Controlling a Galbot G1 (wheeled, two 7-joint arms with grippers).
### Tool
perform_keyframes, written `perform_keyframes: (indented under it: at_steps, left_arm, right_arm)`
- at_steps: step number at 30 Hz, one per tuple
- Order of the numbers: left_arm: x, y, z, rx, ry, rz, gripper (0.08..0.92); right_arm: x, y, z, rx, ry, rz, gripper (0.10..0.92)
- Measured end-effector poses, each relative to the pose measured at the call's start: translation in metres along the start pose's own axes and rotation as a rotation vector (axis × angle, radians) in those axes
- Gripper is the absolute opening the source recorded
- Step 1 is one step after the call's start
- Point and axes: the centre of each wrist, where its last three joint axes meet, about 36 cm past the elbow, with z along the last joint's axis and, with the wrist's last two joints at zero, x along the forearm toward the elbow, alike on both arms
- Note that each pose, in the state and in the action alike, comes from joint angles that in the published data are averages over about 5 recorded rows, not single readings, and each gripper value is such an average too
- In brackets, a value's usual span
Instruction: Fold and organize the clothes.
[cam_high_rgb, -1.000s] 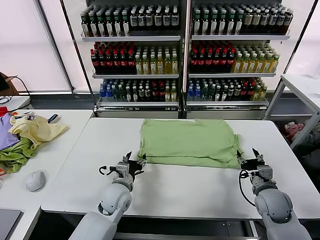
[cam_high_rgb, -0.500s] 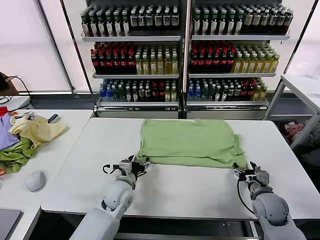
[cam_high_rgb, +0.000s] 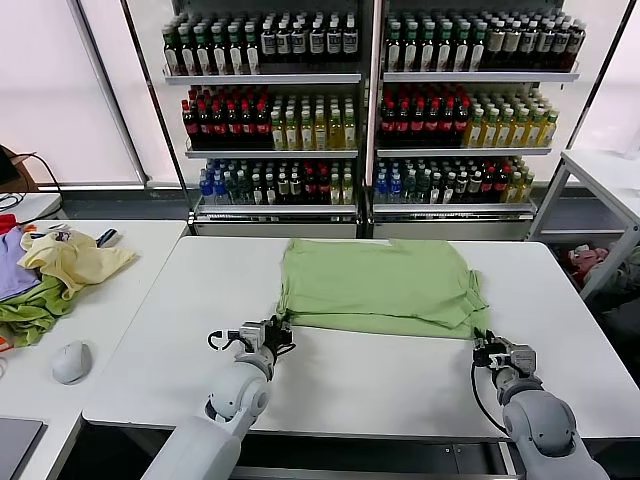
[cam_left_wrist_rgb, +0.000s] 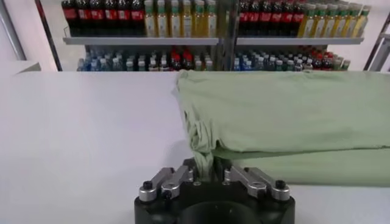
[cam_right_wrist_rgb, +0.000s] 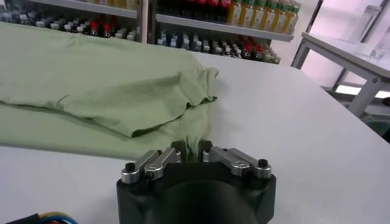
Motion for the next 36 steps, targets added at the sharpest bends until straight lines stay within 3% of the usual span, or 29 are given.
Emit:
perform_keyframes:
  at_steps: [4, 11, 23, 29, 36]
  left_arm:
    - [0.003, 0.005, 0.003, 0.013, 0.007, 0.001, 0.118]
    - [0.024, 0.013, 0.013, 0.027, 0.012, -0.002, 0.111]
    - [0.106, 0.017, 0.043, 0.031, 0.012, -0.006, 0.111]
    - [0.151, 0.009, 0.054, 0.004, 0.004, -0.007, 0.149]
    - [0.177, 0.012, 0.053, -0.022, -0.036, -0.034, 0.348]
  right_arm:
    - [0.011, 0.0, 0.002, 0.008, -0.005, -0.009, 0.129]
    - [0.045, 0.004, 0.008, 0.033, -0.016, -0.033, 0.129]
    - [0.11, 0.013, 0.017, 0.09, -0.02, -0.064, 0.135]
    - [0.126, 0.014, 0.014, 0.115, -0.033, -0.068, 0.271]
    - [0.13, 0.01, 0.005, 0.097, -0.106, -0.067, 0.478]
